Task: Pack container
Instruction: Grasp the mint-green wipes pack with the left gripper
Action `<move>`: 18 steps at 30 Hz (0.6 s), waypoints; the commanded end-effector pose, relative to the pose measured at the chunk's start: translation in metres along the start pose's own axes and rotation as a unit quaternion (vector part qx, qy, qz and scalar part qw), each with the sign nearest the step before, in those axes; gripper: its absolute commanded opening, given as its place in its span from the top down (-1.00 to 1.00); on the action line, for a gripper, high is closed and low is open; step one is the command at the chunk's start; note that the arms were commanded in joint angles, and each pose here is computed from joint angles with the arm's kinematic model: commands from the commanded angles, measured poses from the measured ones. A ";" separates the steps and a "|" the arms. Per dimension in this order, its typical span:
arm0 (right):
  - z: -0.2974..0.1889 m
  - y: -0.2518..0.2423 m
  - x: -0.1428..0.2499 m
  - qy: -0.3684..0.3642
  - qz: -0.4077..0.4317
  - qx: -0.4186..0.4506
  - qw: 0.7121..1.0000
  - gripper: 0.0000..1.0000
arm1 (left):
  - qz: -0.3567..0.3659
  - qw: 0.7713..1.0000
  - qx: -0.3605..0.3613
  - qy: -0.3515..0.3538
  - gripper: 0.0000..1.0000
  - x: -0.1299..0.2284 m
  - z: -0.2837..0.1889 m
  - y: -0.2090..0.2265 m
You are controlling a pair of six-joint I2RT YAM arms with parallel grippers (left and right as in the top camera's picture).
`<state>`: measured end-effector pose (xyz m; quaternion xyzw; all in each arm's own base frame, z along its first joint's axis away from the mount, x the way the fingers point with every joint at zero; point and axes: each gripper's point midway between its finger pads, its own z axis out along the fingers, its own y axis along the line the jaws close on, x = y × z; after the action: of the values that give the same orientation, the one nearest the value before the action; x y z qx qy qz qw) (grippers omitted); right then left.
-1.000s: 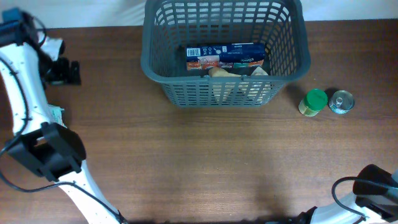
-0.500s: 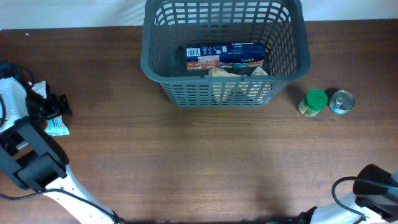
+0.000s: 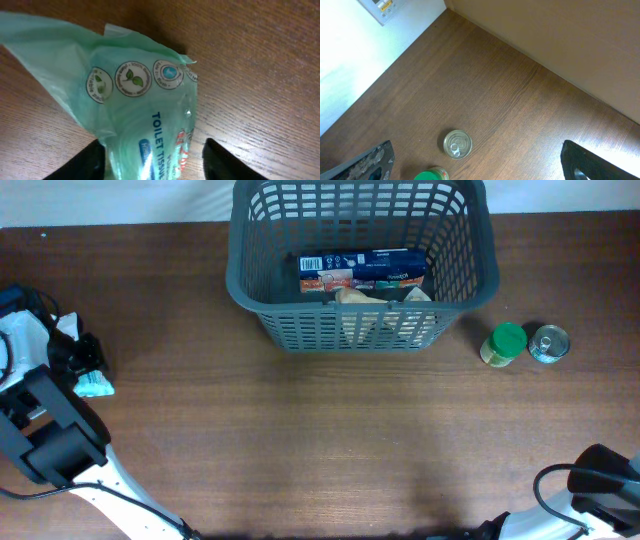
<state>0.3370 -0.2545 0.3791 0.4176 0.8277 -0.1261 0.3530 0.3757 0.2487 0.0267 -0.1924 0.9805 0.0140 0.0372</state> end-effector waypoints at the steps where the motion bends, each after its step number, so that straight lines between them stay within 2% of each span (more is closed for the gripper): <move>1: 0.002 -0.002 0.000 0.000 0.003 0.007 1.000 -0.97 | 0.001 1.000 -0.022 0.019 -0.02 0.007 0.012 0.011; 5: 0.002 -0.002 0.000 0.000 0.003 0.007 1.000 -0.97 | 0.002 0.998 -0.060 0.027 -0.02 0.010 0.011 0.024; 15: 0.002 -0.002 0.000 0.000 0.003 0.006 1.000 -0.97 | 0.002 0.998 -0.038 0.041 -0.02 0.016 0.031 0.016; 16: 0.002 -0.002 0.000 0.000 0.003 0.007 1.000 -0.97 | 0.002 0.999 -0.034 0.039 0.04 0.016 0.031 0.015; 18: 0.002 -0.002 0.000 0.000 0.003 0.007 1.000 -0.98 | 0.002 0.999 -0.027 0.039 0.61 0.016 0.031 0.012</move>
<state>0.3370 -0.2546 0.3791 0.4170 0.8279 -0.1264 0.3530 0.3613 0.2606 0.0053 -0.1924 0.9798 0.0549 -0.0002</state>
